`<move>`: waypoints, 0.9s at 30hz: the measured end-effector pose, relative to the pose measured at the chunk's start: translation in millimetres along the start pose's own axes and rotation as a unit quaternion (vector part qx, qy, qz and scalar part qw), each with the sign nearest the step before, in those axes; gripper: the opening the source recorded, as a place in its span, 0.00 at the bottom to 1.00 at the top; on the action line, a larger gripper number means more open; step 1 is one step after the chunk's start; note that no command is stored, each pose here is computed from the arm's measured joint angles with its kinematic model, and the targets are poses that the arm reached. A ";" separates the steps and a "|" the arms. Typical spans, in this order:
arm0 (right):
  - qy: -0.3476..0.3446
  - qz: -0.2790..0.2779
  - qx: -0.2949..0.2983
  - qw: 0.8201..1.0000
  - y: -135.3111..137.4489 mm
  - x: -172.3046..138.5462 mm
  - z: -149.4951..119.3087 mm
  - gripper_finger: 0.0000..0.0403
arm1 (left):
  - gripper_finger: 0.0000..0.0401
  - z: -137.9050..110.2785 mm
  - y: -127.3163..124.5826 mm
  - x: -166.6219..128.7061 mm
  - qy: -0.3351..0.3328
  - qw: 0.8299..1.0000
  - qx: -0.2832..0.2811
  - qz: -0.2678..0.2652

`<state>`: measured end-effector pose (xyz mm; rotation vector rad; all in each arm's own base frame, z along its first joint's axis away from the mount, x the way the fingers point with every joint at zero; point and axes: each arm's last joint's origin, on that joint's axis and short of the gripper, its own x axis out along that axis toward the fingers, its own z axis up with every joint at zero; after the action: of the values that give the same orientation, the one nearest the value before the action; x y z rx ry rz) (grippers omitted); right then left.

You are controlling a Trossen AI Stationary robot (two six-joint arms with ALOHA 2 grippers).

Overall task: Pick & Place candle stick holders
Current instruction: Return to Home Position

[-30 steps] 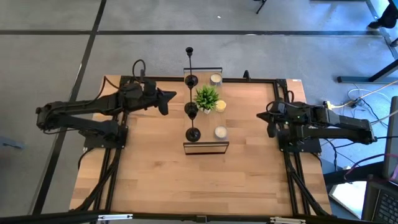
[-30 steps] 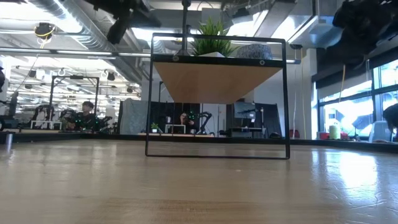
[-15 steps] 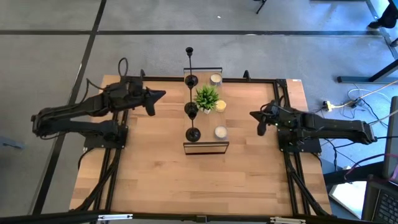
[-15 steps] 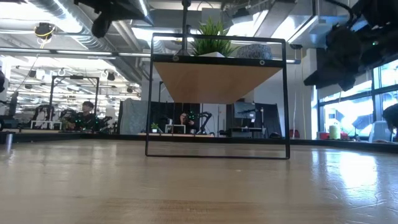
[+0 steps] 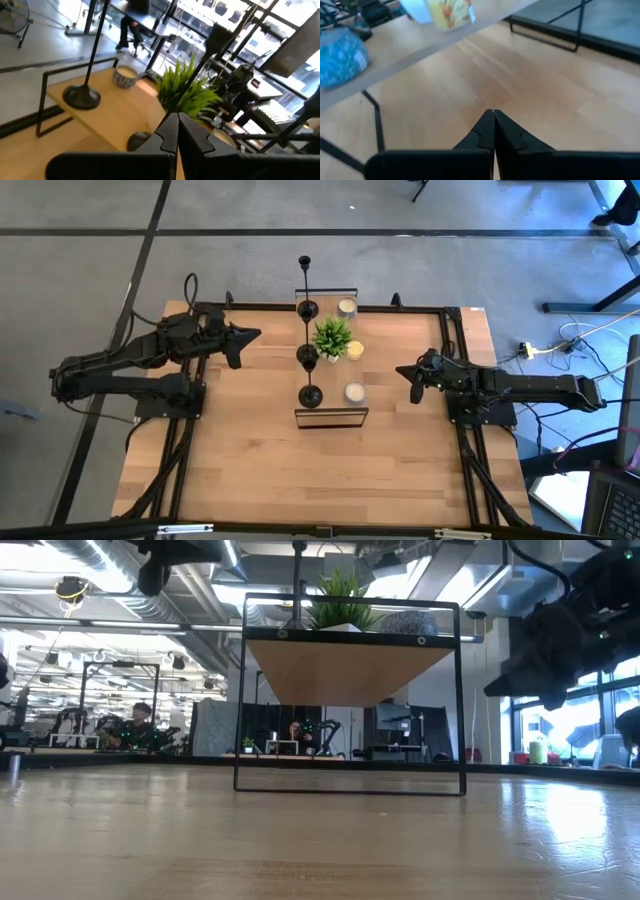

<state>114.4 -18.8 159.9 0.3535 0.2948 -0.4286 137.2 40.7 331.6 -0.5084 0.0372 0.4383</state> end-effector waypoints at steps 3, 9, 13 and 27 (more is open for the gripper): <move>0.008 0.012 0.000 1.000 -1.9 2.7 -8.6 0.00 | 0.00 -2.1 1.1 0.0 0.011 1.000 -0.001 0.006; 0.001 0.049 0.007 0.999 -3.7 7.5 -21.2 0.00 | 0.00 -2.5 1.3 0.0 0.013 1.000 -0.007 0.006; 0.008 0.050 0.003 0.999 -3.9 8.2 -22.7 0.00 | 0.00 -2.5 1.2 0.0 0.013 1.000 -0.008 0.005; 0.009 0.050 0.002 0.999 -3.9 8.3 -22.8 0.00 | 0.00 -10.9 1.3 -0.8 0.079 0.995 0.046 -0.040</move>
<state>115.2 -16.1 135.5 0.3739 0.2927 -0.3286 136.8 36.2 321.6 -0.4507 0.1881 0.3152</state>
